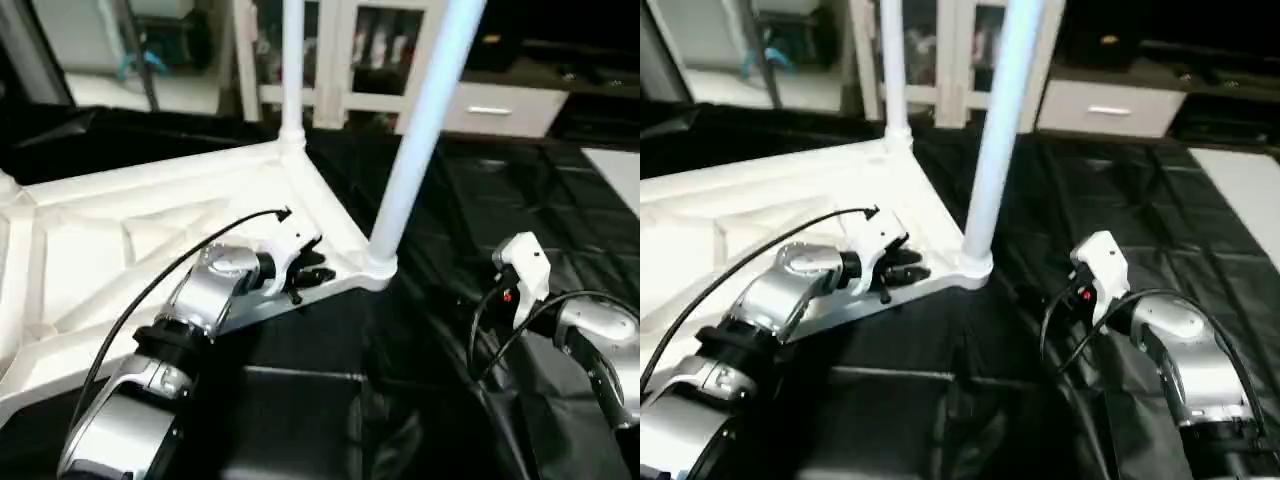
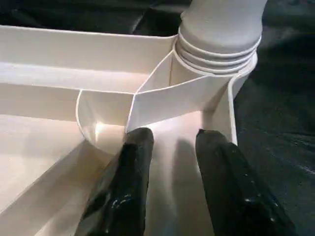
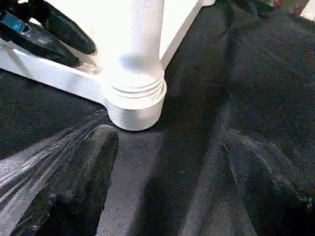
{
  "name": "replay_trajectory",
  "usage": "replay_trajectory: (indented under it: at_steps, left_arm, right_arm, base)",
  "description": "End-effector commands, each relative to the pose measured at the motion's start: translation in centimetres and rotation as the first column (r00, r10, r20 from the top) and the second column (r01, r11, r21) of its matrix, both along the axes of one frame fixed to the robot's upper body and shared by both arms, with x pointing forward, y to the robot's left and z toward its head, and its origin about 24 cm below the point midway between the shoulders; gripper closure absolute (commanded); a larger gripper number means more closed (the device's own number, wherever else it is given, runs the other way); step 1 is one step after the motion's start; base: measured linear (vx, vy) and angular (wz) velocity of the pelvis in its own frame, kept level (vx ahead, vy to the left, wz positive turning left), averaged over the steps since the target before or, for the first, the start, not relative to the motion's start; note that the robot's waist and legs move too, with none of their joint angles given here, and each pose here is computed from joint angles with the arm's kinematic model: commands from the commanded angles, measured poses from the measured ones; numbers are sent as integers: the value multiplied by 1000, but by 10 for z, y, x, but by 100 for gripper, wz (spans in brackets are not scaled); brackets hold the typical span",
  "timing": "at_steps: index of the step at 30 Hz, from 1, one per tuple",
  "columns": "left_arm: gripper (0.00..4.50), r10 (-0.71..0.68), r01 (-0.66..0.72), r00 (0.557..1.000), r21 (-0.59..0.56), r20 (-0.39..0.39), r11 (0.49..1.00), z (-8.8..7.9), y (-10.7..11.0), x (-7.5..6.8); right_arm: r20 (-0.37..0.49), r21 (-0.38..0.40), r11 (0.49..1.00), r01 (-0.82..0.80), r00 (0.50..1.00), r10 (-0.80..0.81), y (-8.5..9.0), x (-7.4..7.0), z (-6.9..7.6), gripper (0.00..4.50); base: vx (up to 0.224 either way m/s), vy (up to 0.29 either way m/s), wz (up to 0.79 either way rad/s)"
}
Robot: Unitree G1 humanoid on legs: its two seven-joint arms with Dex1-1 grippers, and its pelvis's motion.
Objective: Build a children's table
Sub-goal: Rotate leg to tighten
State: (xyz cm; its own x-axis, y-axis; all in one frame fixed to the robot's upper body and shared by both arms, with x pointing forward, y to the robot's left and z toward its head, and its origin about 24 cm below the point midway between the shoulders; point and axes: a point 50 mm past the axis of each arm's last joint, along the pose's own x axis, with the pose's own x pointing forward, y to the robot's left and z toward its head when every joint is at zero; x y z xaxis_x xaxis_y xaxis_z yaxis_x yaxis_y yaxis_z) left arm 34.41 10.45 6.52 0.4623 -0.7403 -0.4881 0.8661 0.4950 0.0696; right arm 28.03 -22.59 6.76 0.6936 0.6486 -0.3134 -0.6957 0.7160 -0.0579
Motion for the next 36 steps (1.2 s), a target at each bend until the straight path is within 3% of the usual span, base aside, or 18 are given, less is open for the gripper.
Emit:
replay_trajectory:
  at_steps: [1, 13, 18, 24, 30, 31, 33, 36]
  left_arm:
    - [235, -11, 12, 999, 17, -33, 1000, -2, 2, -3]
    - [162, 32, -35, 998, -66, -47, 997, 15, 11, 1]
    - [119, -44, 36, 994, -77, -102, 996, 11, 6, -8]
    - [79, -38, 42, 997, 55, -71, 998, -5, 10, -11]
    - [30, -60, 67, 991, 57, -121, 996, -14, 3, -19]
    - [30, -60, 67, 991, 57, -121, 996, -15, 3, -19]
    - [75, -55, 62, 991, 58, -119, 996, -15, 2, -18]
    - [68, -60, 69, 991, 64, -122, 996, -14, 3, -18]
  right_arm:
    - [5, -11, 1000, -20, 1000, 20, 2, -1, 2, 87]
    - [7, -19, 999, -36, 999, 36, 4, -1, 2, 87]
    - [3, -28, 999, -37, 999, 37, 5, -2, 0, 87]
    - [-1, -46, 997, -58, 998, 58, 6, -5, -1, 87]
    - [-10, -48, 997, -62, 998, 61, 8, -7, -2, 87]
    - [-10, -48, 997, -62, 998, 61, 8, -7, -2, 87]
    - [-12, -55, 997, -63, 998, 63, 8, -7, -2, 87]
    - [-14, -62, 996, -64, 998, 63, 7, -7, -3, 87]
  base:
    - [0, 0, 0]
    - [0, 0, 0]
    - [0, 0, 0]
    - [0, 0, 0]
    - [0, 0, 0]
    - [0, 0, 0]
    - [0, 0, 0]
    - [0, 0, 0]
